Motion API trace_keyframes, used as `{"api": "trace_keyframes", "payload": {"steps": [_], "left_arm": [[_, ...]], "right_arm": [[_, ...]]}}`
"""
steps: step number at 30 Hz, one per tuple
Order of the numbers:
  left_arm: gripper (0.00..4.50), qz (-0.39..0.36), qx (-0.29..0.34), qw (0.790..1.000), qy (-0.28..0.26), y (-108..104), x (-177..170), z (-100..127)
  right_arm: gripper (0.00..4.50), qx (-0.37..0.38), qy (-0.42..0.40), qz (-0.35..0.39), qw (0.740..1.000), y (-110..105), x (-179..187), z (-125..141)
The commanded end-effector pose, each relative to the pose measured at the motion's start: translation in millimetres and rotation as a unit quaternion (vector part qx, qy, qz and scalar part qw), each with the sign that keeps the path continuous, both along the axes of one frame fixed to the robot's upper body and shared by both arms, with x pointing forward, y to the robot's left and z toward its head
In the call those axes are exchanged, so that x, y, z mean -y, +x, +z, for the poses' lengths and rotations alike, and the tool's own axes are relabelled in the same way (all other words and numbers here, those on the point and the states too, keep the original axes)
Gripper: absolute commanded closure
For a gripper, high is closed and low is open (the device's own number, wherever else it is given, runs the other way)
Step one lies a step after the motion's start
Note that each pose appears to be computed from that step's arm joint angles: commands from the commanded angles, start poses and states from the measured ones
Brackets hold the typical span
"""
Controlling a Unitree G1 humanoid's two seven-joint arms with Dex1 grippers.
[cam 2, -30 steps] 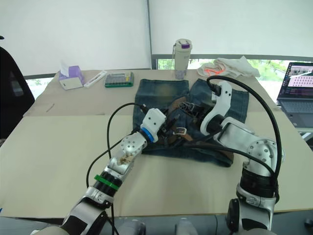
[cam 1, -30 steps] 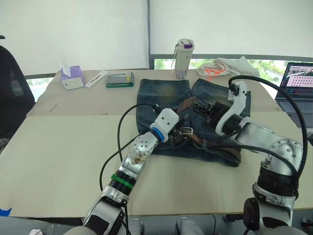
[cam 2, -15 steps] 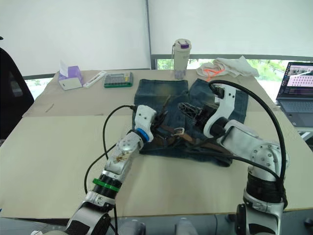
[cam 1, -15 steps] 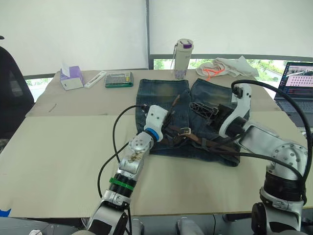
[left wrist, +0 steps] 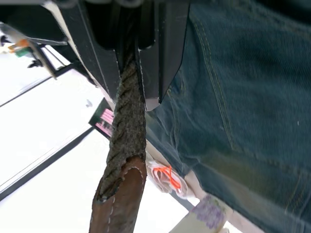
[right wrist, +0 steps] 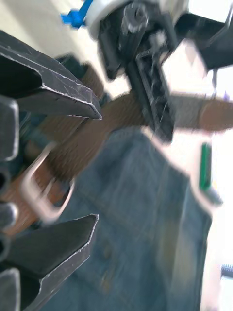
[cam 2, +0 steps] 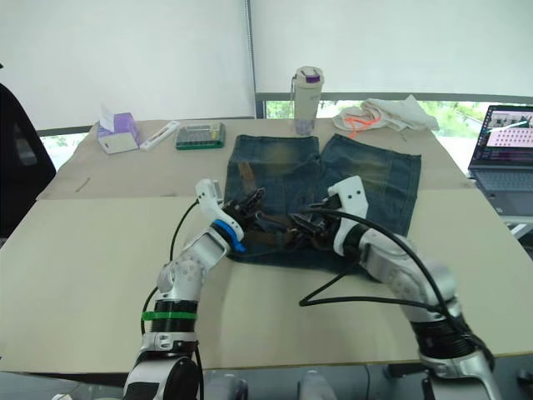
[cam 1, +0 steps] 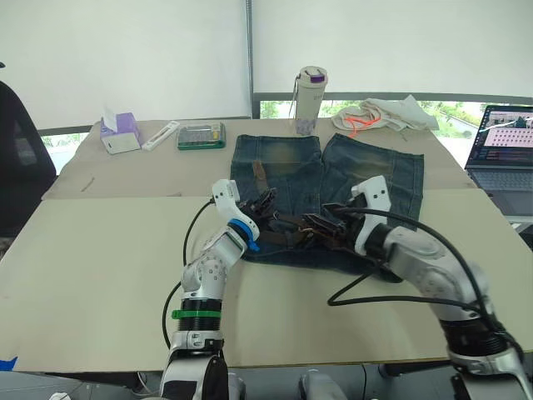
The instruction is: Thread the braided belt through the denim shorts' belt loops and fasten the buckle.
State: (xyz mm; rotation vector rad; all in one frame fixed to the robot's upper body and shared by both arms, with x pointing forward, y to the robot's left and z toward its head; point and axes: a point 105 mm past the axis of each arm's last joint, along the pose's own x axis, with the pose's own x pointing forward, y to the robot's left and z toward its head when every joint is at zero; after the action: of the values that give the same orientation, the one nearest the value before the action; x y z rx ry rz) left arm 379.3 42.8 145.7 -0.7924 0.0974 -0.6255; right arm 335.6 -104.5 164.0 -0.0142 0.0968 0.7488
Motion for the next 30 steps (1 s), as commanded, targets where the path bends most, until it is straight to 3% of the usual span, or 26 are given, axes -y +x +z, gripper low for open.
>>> {"api": "trace_keyframes", "payload": {"steps": [1, 5, 14, 20, 27, 30], "left_arm": [[4.5, -0.018, 0.022, 0.999, -0.015, -6.5, 0.5, 12.1], [4.5, 0.016, 0.008, 0.999, -0.05, -2.5, -17.4, 10.7], [4.5, 0.062, 0.016, 0.992, -0.109, 3.2, -56.3, 23.2], [4.5, 0.037, 0.011, 0.996, -0.08, -1.8, -52.9, 14.7], [4.5, 0.003, 0.0, 0.998, -0.065, -13.3, -41.1, 3.3], [4.5, -0.001, -0.001, 0.999, -0.052, -14.5, -39.5, -0.5]], "right_arm": [[1.05, 0.034, -0.025, 0.025, 0.999, -1.3, -1.5, -9.3], [1.05, -0.008, -0.074, 0.037, 0.997, -3.6, 1.9, -53.9], [1.05, -0.066, -0.129, 0.03, 0.989, -9.9, 15.9, -102.2], [1.05, -0.027, -0.065, 0.027, 0.997, -6.4, 13.1, -75.8], [1.05, 0.037, 0.056, 0.032, 0.997, -6.5, 32.4, -15.5], [1.84, 0.038, 0.036, 0.02, 0.998, -1.6, 45.2, -17.2]]}}
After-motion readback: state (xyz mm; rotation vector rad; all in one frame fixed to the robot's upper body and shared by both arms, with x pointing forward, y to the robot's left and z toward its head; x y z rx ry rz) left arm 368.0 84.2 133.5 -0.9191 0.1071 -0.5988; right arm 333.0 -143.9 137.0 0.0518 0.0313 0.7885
